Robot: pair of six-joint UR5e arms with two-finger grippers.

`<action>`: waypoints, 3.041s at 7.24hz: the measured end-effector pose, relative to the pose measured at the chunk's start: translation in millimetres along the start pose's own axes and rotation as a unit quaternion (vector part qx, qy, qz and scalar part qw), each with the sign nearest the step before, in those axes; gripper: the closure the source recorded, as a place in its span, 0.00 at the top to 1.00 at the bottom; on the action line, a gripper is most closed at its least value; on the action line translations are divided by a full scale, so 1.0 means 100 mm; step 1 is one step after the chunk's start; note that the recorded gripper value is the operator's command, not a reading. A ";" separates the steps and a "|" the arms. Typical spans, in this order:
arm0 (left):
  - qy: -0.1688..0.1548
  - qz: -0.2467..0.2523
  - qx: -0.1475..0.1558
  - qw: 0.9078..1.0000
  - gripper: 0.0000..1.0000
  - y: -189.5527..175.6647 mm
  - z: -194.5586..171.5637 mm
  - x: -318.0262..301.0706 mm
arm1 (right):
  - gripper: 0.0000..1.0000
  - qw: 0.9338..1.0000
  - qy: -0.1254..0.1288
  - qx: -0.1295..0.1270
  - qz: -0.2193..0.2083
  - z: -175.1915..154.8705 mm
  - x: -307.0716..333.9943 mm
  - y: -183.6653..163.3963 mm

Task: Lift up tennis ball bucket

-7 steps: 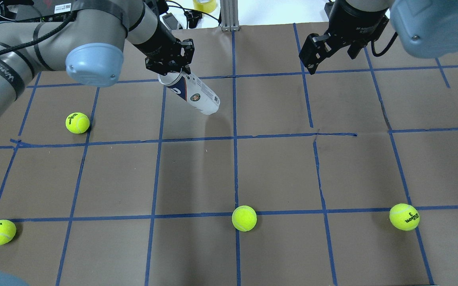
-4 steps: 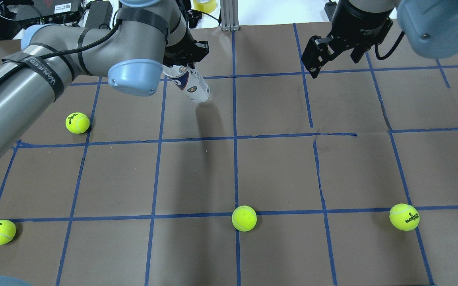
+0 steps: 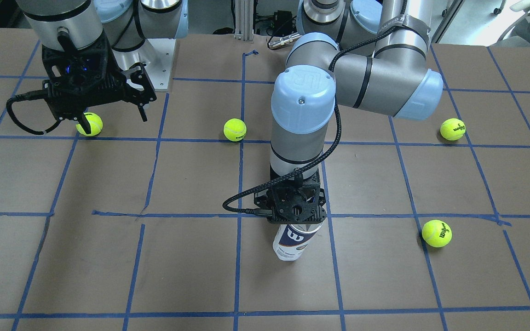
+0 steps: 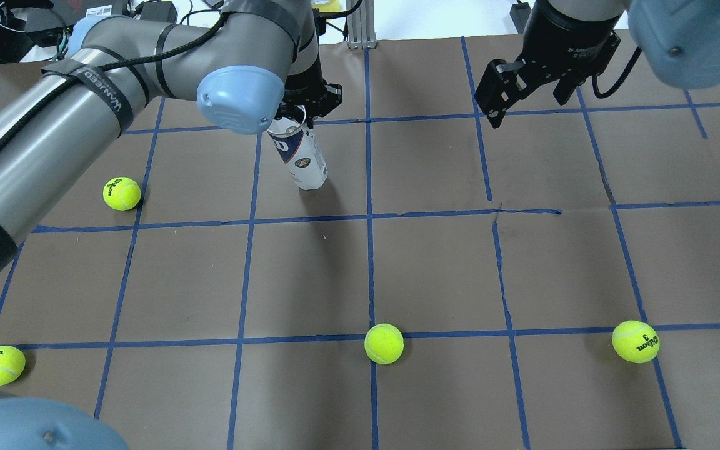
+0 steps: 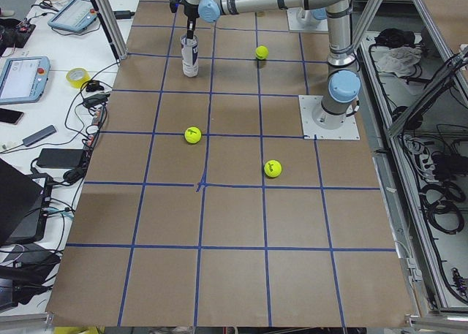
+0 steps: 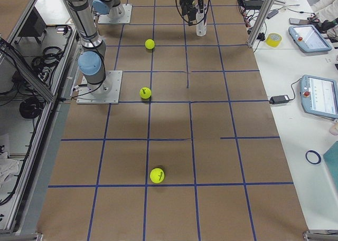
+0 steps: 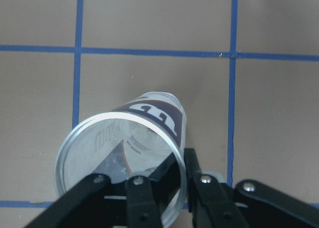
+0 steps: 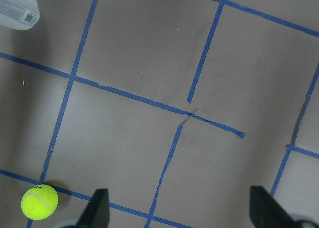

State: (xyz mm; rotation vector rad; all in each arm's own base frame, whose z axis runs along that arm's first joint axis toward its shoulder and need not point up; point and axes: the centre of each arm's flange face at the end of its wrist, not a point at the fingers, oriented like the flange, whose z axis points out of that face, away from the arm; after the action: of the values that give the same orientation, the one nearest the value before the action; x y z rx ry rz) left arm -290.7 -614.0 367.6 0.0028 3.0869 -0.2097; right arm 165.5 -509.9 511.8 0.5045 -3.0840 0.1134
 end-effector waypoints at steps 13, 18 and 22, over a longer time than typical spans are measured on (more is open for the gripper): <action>0.002 -0.001 0.049 0.999 1.00 0.06 -0.61 0.05 | 1.00 1.000 -0.001 0.005 0.001 -0.02 0.00 0.00; 0.005 0.001 0.000 1.000 1.00 1.05 -1.50 -0.38 | 1.00 1.000 0.000 0.005 0.002 -0.02 0.01 0.00; 0.000 -0.064 -0.033 0.997 1.00 1.24 -1.72 -1.34 | 1.00 1.000 0.001 0.004 0.001 -0.03 0.00 0.00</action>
State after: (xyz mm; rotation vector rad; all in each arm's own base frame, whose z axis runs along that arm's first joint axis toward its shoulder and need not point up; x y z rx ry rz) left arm -164.5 -467.7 527.7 -0.1985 3.0942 -0.1112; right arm 165.4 -510.1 514.5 0.5022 -3.0836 0.1248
